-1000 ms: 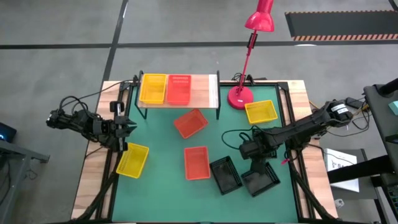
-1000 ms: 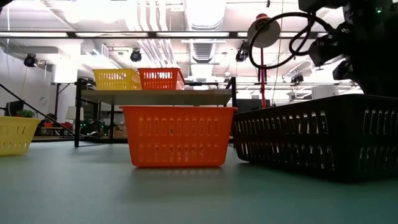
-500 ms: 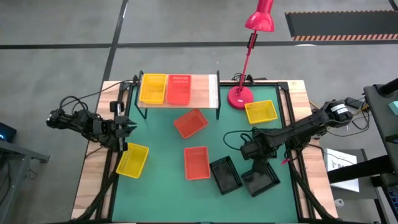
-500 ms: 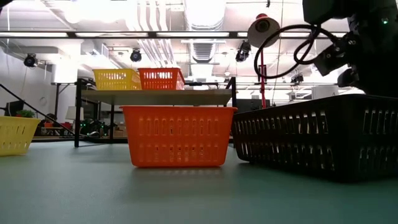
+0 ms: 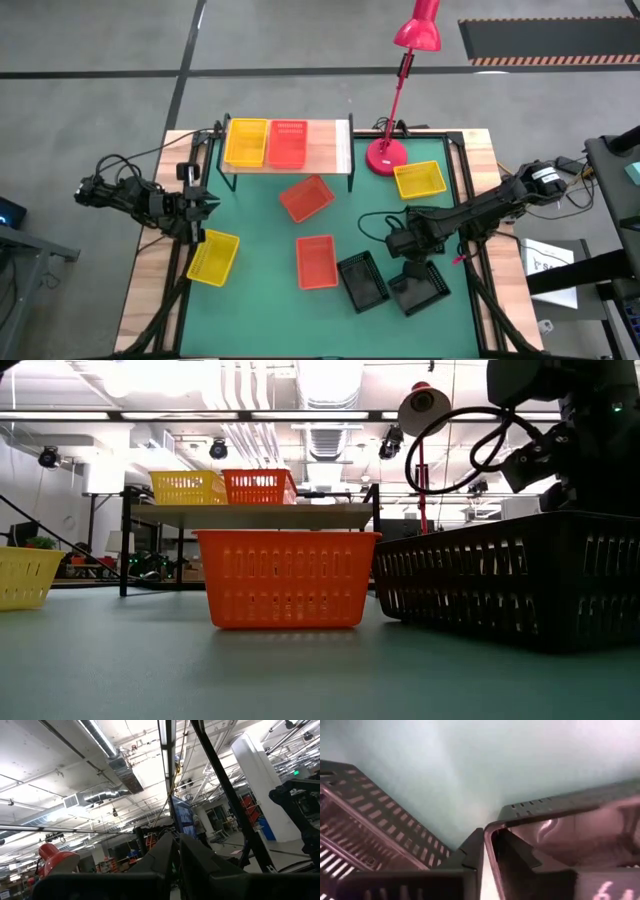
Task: Stack baskets on shelf by color
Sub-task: Put the top black bin on the shelf
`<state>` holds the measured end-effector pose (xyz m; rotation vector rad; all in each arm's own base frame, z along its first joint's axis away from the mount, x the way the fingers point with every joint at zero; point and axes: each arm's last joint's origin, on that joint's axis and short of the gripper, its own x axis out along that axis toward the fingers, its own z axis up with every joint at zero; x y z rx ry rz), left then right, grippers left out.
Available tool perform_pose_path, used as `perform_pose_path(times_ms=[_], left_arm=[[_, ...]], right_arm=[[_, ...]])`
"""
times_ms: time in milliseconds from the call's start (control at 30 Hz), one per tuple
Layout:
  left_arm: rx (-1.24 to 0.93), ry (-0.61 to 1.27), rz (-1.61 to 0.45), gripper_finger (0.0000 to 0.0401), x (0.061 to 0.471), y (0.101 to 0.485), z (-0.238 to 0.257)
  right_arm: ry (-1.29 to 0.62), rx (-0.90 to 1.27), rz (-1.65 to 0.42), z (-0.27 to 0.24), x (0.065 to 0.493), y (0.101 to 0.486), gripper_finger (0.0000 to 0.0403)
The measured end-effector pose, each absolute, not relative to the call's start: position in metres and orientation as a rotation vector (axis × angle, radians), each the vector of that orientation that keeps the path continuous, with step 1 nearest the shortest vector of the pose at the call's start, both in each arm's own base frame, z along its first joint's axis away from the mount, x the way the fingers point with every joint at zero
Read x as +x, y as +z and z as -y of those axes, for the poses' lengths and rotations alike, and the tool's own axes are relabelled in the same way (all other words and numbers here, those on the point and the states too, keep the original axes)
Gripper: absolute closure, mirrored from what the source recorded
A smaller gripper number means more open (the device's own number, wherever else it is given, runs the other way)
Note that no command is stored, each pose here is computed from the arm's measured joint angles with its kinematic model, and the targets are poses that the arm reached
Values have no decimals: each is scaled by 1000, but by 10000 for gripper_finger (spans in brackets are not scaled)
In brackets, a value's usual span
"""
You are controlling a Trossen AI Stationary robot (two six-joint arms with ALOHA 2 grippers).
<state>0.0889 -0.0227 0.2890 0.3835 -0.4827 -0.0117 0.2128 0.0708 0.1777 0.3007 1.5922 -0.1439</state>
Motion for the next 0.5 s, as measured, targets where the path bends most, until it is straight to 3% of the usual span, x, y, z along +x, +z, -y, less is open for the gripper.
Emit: perform_pose_path(times_ms=[100, 367, 500], left_arm=[[383, -12, 483, 384, 89, 289, 23], [384, -11, 484, 384, 89, 289, 23], [384, -11, 483, 384, 89, 289, 23]], right_arm=[[-148, 302, -1587, -71, 213, 178, 386], [-195, 372, -1562, -71, 214, 184, 389], [-191, 414, -1509, -75, 225, 205, 390]])
